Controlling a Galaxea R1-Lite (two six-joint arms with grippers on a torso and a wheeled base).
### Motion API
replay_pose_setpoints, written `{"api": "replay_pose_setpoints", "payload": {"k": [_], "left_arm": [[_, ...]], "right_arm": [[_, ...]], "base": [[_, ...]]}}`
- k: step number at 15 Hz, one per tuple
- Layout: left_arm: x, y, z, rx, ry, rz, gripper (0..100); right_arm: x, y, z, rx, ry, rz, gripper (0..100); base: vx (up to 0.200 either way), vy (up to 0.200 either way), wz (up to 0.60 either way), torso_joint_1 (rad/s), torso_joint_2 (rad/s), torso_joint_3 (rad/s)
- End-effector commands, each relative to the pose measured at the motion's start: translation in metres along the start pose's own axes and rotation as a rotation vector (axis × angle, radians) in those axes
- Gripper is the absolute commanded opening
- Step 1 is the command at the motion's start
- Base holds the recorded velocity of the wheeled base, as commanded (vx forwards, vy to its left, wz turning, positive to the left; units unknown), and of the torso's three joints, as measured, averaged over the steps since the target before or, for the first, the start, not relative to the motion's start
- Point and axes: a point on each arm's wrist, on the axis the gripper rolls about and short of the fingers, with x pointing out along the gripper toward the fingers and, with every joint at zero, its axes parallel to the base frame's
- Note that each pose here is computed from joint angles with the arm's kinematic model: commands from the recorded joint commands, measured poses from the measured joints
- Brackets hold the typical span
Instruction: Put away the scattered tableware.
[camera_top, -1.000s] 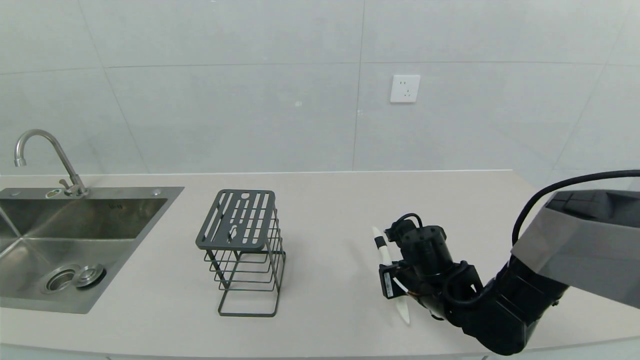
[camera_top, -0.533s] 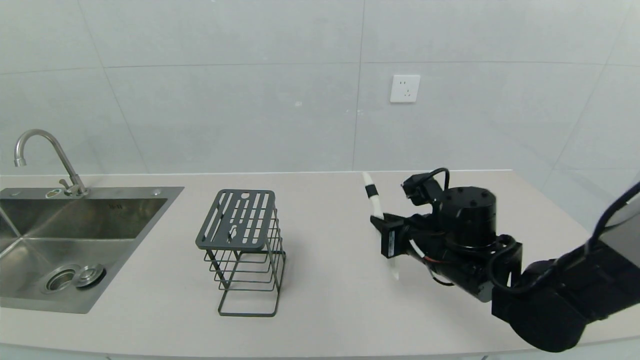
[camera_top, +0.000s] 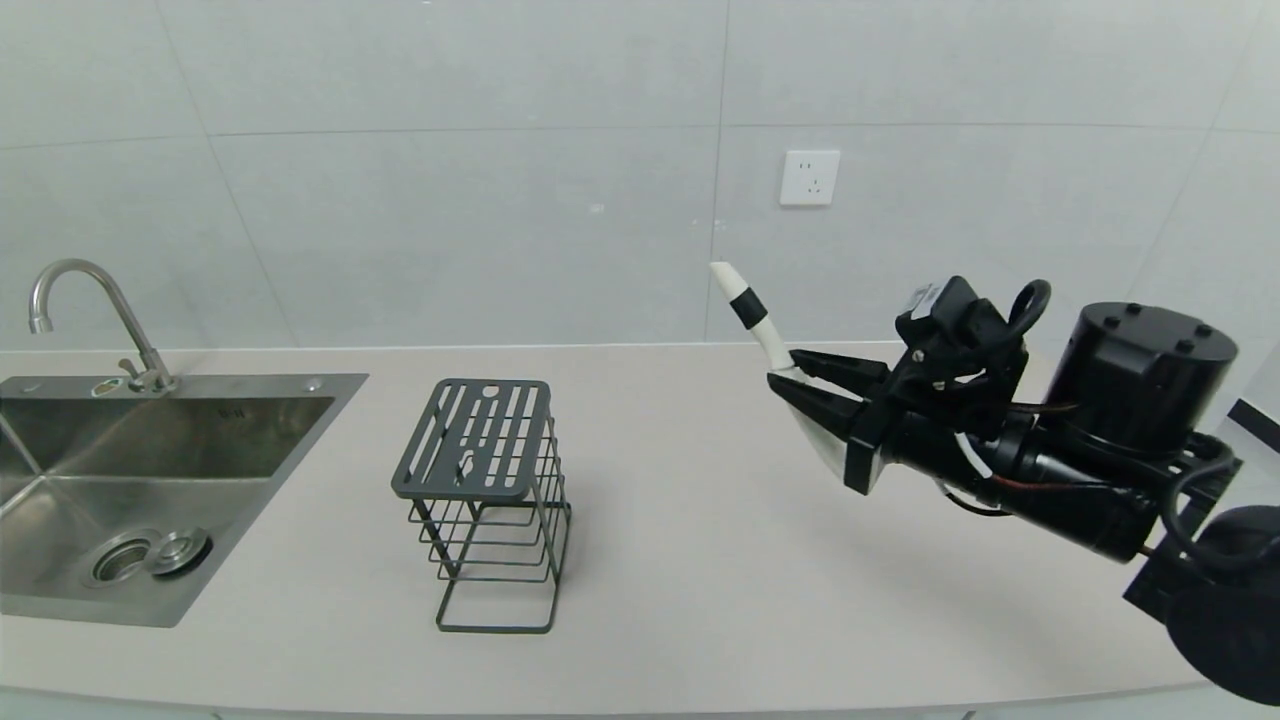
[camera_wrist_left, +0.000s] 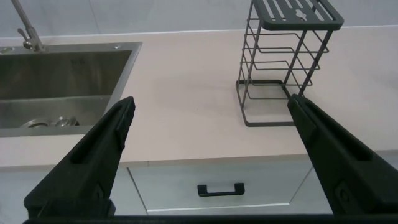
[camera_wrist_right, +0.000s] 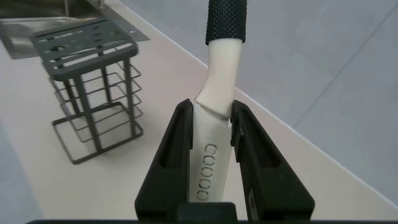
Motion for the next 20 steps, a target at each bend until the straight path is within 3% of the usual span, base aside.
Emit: {"api": "replay_pose_setpoints", "payload": {"k": [1, 7, 9, 10, 11, 12, 13, 14, 15, 16, 18, 19, 20], "left_arm": [[0.0, 0.0, 0.0, 0.0, 0.001, -0.001, 100], [0.0, 0.0, 0.0, -0.011, -0.001, -0.004, 100], [0.0, 0.0, 0.0, -0.003, 0.002, -0.007, 100], [0.0, -0.001, 0.002, 0.018, -0.017, -0.046, 100], [-0.001, -0.001, 0.011, 0.035, -0.111, -0.05, 100], [-0.008, -0.001, 0.039, 0.058, -0.388, -0.07, 100], [-0.009, -0.002, 0.041, 0.062, -0.407, -0.111, 100], [-0.008, -0.002, 0.038, 0.033, -0.381, -0.123, 100], [-0.007, -0.003, 0.036, -0.046, -0.325, -0.149, 100], [-0.008, -0.003, 0.038, -0.075, -0.289, -0.166, 100], [-0.009, -0.005, 0.053, -0.092, -0.172, -0.283, 100], [-0.008, -0.005, 0.056, -0.093, -0.166, -0.295, 100], [0.0, -0.005, 0.073, -0.096, -0.122, -0.369, 100]], "right_arm": [[-0.004, -0.007, 0.01, -0.021, -0.032, -0.021, 0], [-0.004, 0.02, 0.023, -0.116, -0.108, 0.1, 0], [-0.008, 0.023, 0.02, -0.116, -0.128, 0.16, 0], [-0.009, 0.024, 0.018, -0.116, -0.13, 0.185, 0], [-0.009, 0.025, 0.019, -0.118, -0.14, 0.208, 0], [-0.01, 0.025, 0.019, -0.119, -0.147, 0.22, 0], [-0.011, 0.026, 0.016, -0.117, -0.139, 0.232, 0], [-0.013, 0.03, 0.013, -0.113, -0.129, 0.258, 0], [-0.014, 0.032, 0.011, -0.122, -0.133, 0.29, 0], [-0.015, 0.033, 0.009, -0.128, -0.134, 0.311, 0], [-0.021, 0.037, 0.005, -0.131, -0.131, 0.36, 0], [-0.023, 0.037, 0.005, -0.131, -0.13, 0.362, 0], [-0.023, 0.041, 0.007, -0.132, -0.138, 0.381, 0]], "base": [[0.0, 0.0, 0.0, 0.0, 0.0, 0.0], [0.0, 0.0, 0.0, 0.0, 0.0, 0.0], [0.0, 0.0, 0.0, 0.0, 0.0, 0.0], [0.0, 0.0, 0.0, 0.0, 0.0, 0.0], [0.0, 0.0, 0.0, 0.0, 0.0, 0.0], [0.0, 0.0, 0.0, 0.0, 0.0, 0.0], [0.0, 0.0, 0.0, 0.0, 0.0, 0.0], [0.0, 0.0, 0.0, 0.0, 0.0, 0.0], [0.0, 0.0, 0.0, 0.0, 0.0, 0.0], [0.0, 0.0, 0.0, 0.0, 0.0, 0.0], [0.0, 0.0, 0.0, 0.0, 0.0, 0.0], [0.0, 0.0, 0.0, 0.0, 0.0, 0.0], [0.0, 0.0, 0.0, 0.0, 0.0, 0.0]]}}
